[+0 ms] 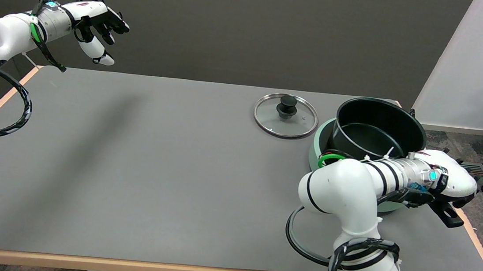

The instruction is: Pick up the pot.

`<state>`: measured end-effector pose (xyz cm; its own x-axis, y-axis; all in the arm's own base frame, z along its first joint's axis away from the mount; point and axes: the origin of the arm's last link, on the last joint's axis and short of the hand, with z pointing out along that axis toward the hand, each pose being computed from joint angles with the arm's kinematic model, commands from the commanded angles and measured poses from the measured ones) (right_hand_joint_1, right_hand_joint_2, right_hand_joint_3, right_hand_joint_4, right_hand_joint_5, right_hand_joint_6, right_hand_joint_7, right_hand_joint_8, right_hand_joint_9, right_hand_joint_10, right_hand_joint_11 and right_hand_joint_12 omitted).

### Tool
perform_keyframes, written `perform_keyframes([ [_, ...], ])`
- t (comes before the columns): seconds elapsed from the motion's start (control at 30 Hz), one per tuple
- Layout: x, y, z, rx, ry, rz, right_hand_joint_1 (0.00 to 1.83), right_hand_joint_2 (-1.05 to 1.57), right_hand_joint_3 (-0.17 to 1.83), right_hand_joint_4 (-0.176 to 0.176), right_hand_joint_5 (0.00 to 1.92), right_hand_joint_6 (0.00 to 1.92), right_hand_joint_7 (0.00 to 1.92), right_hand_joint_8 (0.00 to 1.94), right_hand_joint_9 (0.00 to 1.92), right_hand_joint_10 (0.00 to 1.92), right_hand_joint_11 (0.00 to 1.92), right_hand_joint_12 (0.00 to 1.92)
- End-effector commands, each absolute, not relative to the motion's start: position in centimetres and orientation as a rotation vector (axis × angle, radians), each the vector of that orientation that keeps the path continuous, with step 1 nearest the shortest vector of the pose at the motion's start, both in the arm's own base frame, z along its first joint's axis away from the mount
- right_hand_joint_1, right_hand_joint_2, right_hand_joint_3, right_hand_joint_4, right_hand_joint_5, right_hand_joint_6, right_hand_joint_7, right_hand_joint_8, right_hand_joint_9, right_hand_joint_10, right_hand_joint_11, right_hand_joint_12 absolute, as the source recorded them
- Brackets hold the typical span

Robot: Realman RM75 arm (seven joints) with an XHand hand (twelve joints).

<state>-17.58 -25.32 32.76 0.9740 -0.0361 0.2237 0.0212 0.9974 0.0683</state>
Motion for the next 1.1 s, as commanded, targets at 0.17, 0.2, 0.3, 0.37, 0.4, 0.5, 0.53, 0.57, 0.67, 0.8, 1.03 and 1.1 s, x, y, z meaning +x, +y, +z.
perform_keyframes([
  [0.17, -19.06, -24.56, 32.36, 0.066, -0.253, -0.085, 1.19, -0.31, 1.1, 0.176, 0.51, 0.51, 0.51, 0.51, 0.51, 0.51, 0.51, 0.51],
  [0.2, -19.15, -24.5, 32.32, 0.065, -0.255, -0.088, 1.19, -0.31, 1.11, 0.176, 0.51, 0.51, 0.51, 0.51, 0.51, 0.51, 0.51, 0.51],
  [0.3, -19.22, -24.36, 32.27, 0.066, -0.258, -0.089, 1.19, -0.31, 1.11, 0.176, 0.51, 0.51, 0.51, 0.51, 0.51, 0.51, 0.51, 0.51],
  [0.37, -19.25, -24.29, 32.23, 0.065, -0.26, -0.089, 1.19, -0.32, 1.12, 0.176, 0.51, 0.51, 0.51, 0.51, 0.51, 0.51, 0.51, 0.51],
  [0.4, -19.25, -24.28, 32.2, 0.065, -0.261, -0.091, 1.19, -0.32, 1.13, 0.176, 0.51, 0.51, 0.51, 0.51, 0.51, 0.51, 0.51, 0.51],
  [0.5, -19.28, -24.3, 32.13, 0.069, -0.264, -0.107, 1.21, -0.34, 1.15, 0.176, 0.5, 0.5, 0.5, 0.5, 0.5, 0.5, 0.5, 0.5],
  [0.53, -19.25, -24.29, 32.12, 0.071, -0.264, -0.11, 1.22, -0.35, 1.15, 0.176, 0.5, 0.5, 0.5, 0.5, 0.5, 0.5, 0.5, 0.5],
  [0.57, -19.22, -24.27, 32.11, 0.071, -0.264, -0.109, 1.22, -0.36, 1.16, 0.176, 0.5, 0.5, 0.5, 0.5, 0.5, 0.5, 0.5, 0.5],
  [0.67, -19.15, -24.23, 32.11, 0.07, -0.264, -0.105, 1.23, -0.38, 1.22, 0.176, 0.52, 0.52, 0.52, 0.52, 0.52, 0.52, 0.52, 0.52],
  [0.8, -18.96, -24.39, 32.19, 0.073, -0.26, -0.098, 1.23, -0.41, 1.31, 0.175, 0.58, 0.58, 0.58, 0.58, 0.58, 0.58, 0.58, 0.58],
  [1.03, -18.59, -24.61, 32.15, 0.082, -0.249, -0.087, 1.23, -0.29, 1.41, 0.042, 0.96, 0.96, 0.96, 0.96, 0.96, 0.96, 0.96, 0.96],
  [1.1, -18.54, -24.65, 32.14, 0.083, -0.248, -0.085, 1.23, -0.21, 1.27, 0.009, 1.07, 1.07, 1.07, 1.07, 1.07, 1.07, 1.07, 1.07],
])
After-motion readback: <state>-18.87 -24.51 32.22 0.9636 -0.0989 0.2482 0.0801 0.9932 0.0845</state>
